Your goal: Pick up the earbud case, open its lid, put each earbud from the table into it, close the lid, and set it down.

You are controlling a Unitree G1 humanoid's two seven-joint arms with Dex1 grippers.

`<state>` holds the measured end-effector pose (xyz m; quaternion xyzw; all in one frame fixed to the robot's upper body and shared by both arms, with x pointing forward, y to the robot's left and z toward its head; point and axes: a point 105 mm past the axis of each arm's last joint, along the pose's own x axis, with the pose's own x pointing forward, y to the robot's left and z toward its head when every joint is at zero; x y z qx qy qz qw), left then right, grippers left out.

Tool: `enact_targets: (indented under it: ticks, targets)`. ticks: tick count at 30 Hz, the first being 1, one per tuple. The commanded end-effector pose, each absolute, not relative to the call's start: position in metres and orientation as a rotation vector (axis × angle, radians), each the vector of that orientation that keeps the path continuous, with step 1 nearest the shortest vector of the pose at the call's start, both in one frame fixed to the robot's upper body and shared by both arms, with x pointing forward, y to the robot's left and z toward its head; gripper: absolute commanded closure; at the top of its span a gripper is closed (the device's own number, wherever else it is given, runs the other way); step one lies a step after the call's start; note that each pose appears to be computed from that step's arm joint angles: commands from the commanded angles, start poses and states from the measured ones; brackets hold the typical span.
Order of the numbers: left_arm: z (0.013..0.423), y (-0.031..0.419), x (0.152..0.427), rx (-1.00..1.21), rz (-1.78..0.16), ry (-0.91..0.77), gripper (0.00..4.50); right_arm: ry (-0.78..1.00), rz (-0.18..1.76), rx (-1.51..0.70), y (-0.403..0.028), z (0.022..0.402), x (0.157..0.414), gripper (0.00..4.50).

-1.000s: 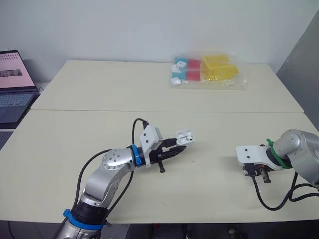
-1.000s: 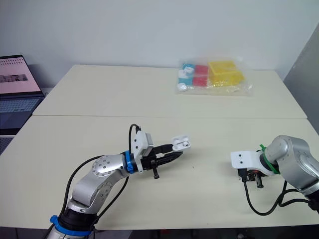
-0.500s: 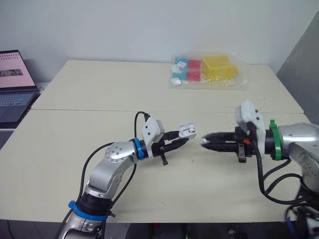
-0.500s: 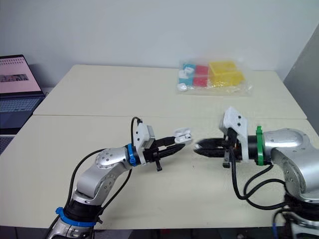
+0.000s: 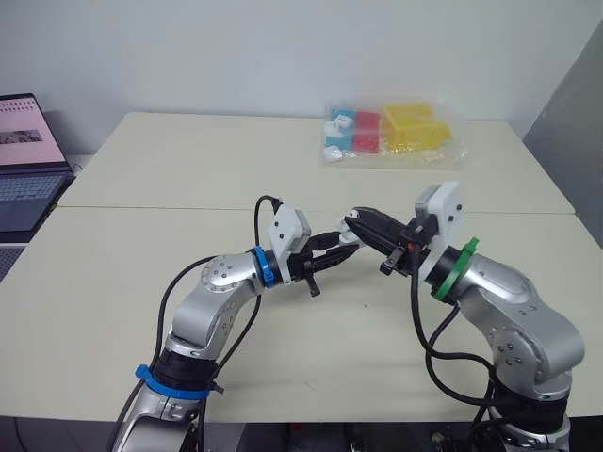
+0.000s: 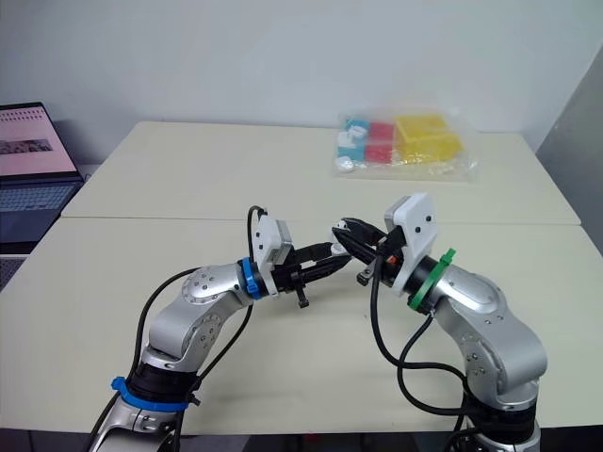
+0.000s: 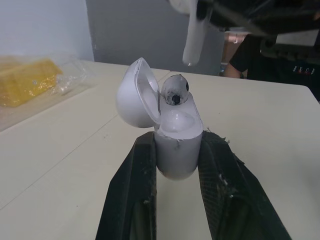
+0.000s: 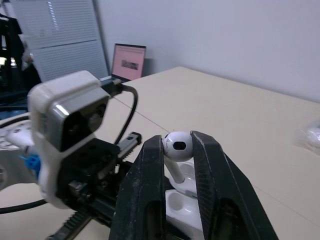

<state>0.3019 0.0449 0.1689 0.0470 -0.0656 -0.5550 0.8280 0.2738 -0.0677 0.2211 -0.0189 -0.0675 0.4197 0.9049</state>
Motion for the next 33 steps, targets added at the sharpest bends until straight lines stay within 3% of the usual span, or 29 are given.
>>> enact_targets:
  ticks: [1, 30, 31, 33]
  targets:
    - [0.186, 0.045, 0.301, 0.101, -1.178, -0.203, 3.72, -0.194, 0.86, -0.065, -0.061, 0.221, 0.272, 4.1]
    - [0.19, 0.047, 0.301, 0.087, -1.163, -0.216, 3.72, -0.114, 0.875, -0.061, -0.056, 0.187, 0.267, 4.1]
    - [0.19, 0.047, 0.301, 0.087, -1.163, -0.217, 3.72, -0.114, 0.873, -0.065, -0.056, 0.187, 0.267, 3.37]
    - [0.19, 0.047, 0.301, 0.087, -1.163, -0.216, 3.72, -0.125, 0.86, -0.087, -0.058, 0.189, 0.269, 2.69]
